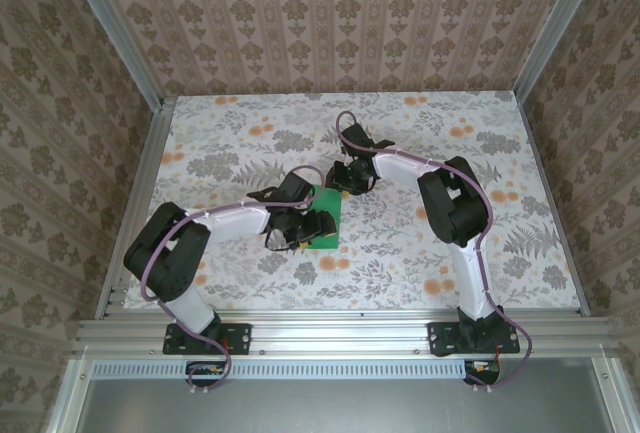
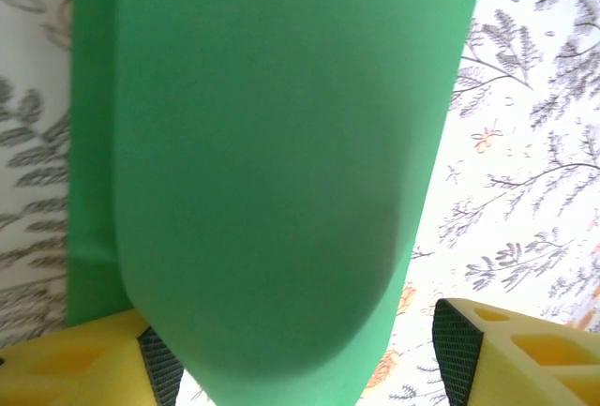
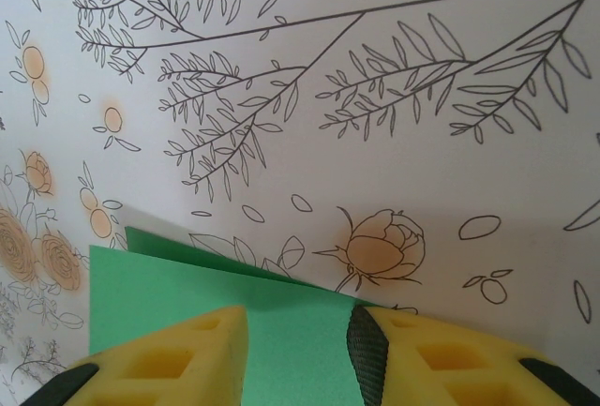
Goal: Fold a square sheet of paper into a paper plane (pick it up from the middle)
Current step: Fold the triangle a second time at the center of the table.
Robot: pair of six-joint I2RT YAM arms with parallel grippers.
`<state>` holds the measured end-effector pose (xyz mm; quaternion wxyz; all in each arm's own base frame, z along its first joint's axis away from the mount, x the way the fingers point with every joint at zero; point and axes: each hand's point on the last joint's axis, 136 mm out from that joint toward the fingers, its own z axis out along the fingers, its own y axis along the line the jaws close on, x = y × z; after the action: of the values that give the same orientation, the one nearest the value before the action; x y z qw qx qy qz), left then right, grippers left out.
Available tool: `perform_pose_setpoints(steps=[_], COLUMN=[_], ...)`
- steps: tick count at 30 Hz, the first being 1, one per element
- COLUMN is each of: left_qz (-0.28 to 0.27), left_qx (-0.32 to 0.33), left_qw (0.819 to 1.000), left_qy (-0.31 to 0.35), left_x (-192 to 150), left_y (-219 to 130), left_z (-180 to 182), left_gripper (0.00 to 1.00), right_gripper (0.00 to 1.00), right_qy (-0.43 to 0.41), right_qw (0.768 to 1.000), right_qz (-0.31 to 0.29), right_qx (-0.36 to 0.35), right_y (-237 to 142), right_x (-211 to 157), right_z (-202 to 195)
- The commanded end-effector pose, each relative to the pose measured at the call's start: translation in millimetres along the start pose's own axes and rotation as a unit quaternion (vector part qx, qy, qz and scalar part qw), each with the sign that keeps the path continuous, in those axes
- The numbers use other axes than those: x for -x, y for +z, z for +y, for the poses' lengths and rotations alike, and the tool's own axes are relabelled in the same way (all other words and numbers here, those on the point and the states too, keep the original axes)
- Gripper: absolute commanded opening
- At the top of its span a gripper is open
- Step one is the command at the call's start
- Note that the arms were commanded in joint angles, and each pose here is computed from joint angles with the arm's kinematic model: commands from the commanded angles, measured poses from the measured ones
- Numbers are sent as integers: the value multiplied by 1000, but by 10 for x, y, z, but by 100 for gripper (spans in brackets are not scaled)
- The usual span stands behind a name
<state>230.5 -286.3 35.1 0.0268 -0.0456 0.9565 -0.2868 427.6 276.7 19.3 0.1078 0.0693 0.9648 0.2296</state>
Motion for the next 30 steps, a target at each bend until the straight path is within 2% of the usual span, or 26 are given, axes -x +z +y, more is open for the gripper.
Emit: perform_pose_setpoints(steps=[1,8,12,18,26,30], left_qz=[-36,-70,-68,-50,-47,-30], left_qx=[-67,-129,-160,-206,-200,-204], left_qw=[997,989,985,975,976,976], left_qy=[17,20,19,60,65,65], left_x=[134,198,157,48,-6,-69], left_y=[-92,-169,-156,-202,-186,-124], left_z=[-254,-319,-306,-475,-477,-496], left_gripper=[74,74,73,72,67,67], right_gripper=[40,39,39,39,39,40], right_qy=[33,33,33,33,33,33], right_qw=[995,995,995,995,995,995], right_qz=[54,55,55,56,54,54], right_qx=[-75,-72,-71,-72,-72,-72], right_y=[286,284,288,291,287,288], right_x=[-331,-335,-336,-343,-337,-334], right_z=[-533,-526,-522,-528,-526,-525])
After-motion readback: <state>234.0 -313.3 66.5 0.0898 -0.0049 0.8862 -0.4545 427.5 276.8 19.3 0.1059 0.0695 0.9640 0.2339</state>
